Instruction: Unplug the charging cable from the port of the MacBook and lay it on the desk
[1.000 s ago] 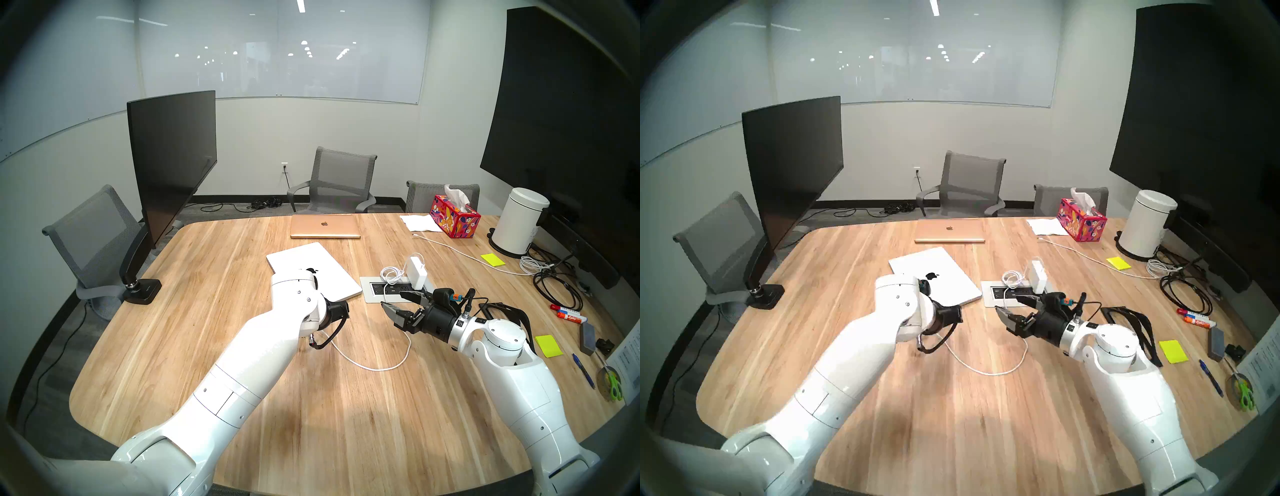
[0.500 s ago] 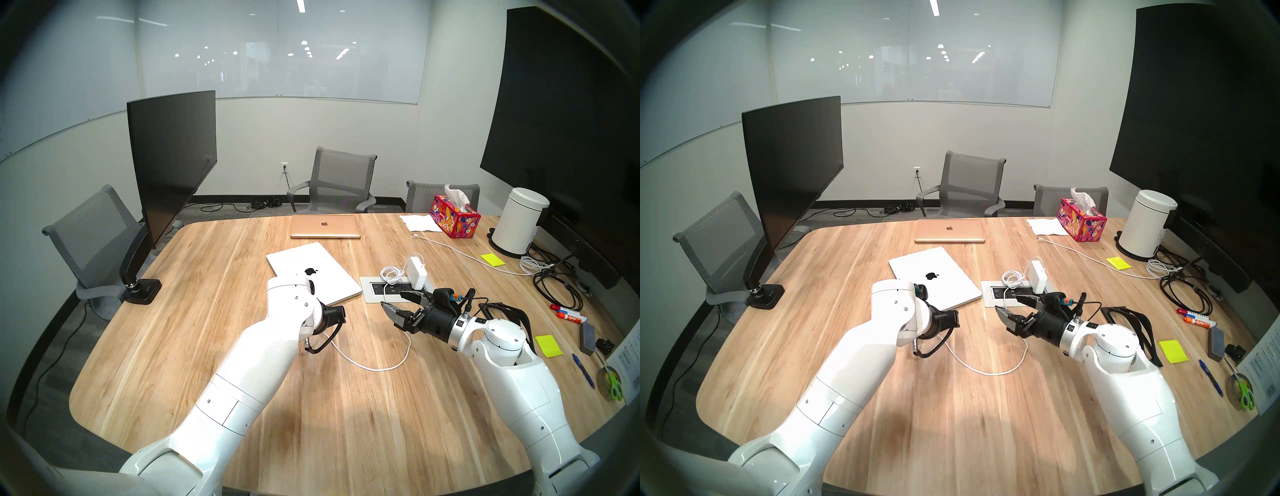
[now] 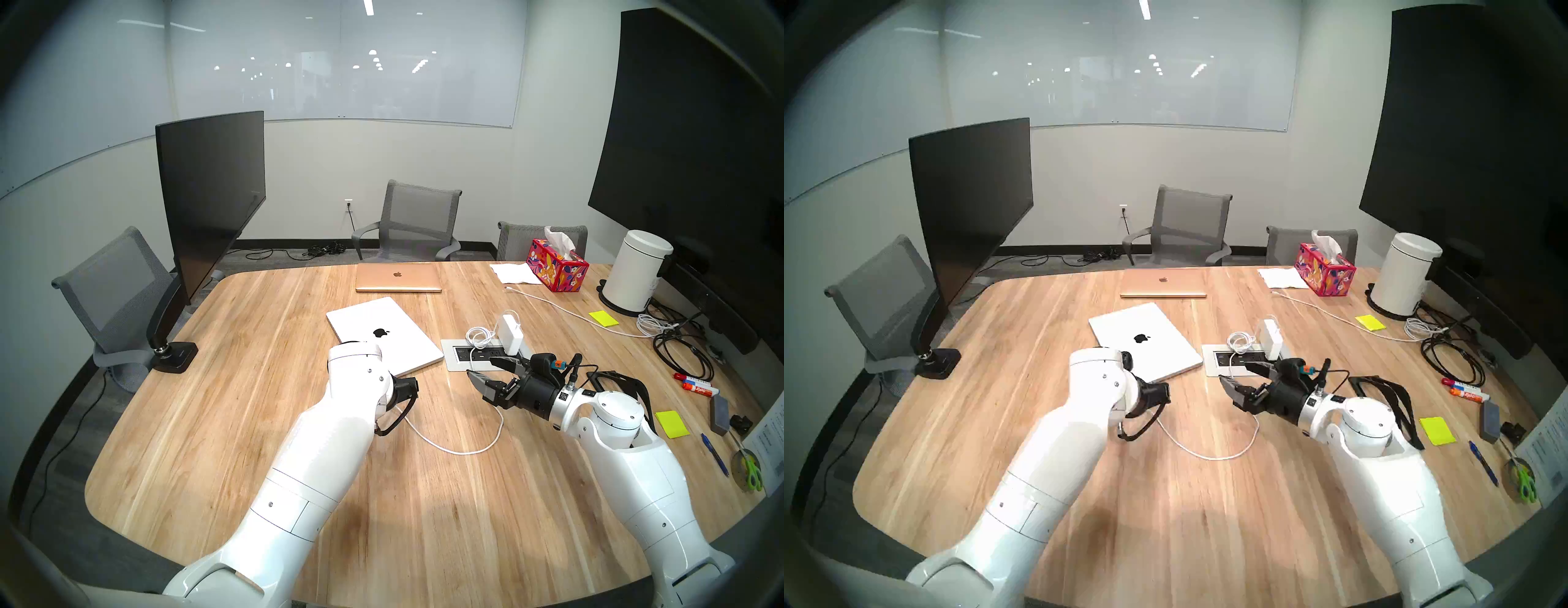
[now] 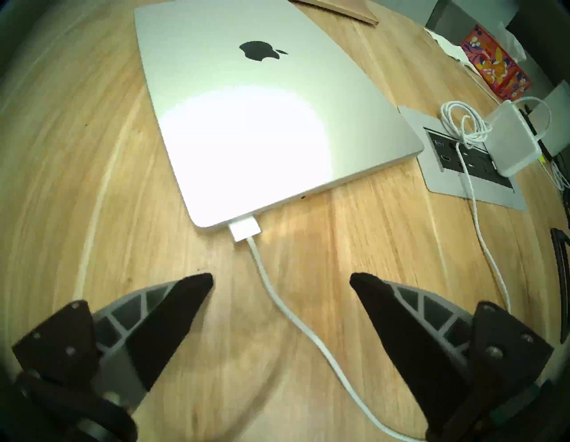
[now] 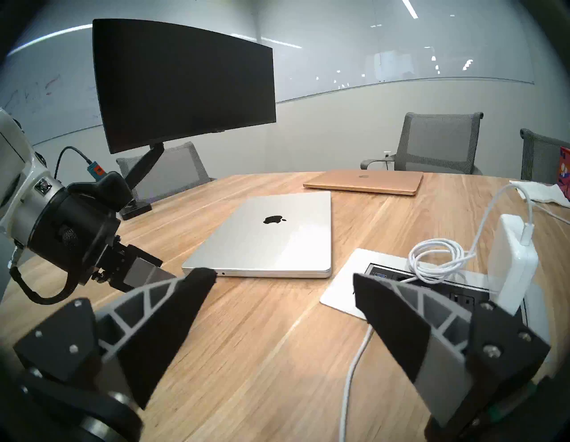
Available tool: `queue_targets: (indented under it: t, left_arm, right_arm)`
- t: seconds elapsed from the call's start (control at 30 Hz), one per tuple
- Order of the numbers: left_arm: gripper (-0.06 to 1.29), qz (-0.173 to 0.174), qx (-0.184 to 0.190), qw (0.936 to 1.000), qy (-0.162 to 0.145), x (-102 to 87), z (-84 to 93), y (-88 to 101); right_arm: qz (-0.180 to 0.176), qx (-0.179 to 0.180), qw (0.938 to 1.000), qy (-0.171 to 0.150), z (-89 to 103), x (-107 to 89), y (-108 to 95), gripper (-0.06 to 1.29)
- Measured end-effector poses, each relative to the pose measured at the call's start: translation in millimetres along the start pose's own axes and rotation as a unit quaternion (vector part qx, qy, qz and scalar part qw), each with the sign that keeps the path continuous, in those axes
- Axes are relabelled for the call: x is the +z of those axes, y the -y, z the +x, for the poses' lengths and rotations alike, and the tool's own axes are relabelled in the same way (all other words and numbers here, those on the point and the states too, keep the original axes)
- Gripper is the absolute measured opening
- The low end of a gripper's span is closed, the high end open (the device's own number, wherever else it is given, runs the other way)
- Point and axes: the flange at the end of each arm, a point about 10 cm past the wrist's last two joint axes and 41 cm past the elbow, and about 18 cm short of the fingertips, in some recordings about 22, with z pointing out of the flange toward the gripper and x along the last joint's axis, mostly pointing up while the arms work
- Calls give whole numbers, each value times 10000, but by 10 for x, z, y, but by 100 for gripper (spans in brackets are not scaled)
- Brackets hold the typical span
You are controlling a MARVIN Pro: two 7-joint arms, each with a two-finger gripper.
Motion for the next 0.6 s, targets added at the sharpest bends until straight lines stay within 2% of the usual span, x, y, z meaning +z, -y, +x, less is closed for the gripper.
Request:
queue_targets:
  t: [0.13, 0.6]
  left_arm:
    - [123, 34, 43, 10000, -7, 1, -36, -33]
    - [101, 91, 213, 9997, -20, -6, -146, -141]
  right_arm:
    - [0, 0, 10000, 0, 0, 0, 0, 122]
    - [0, 0, 10000, 0, 0, 0, 0, 122]
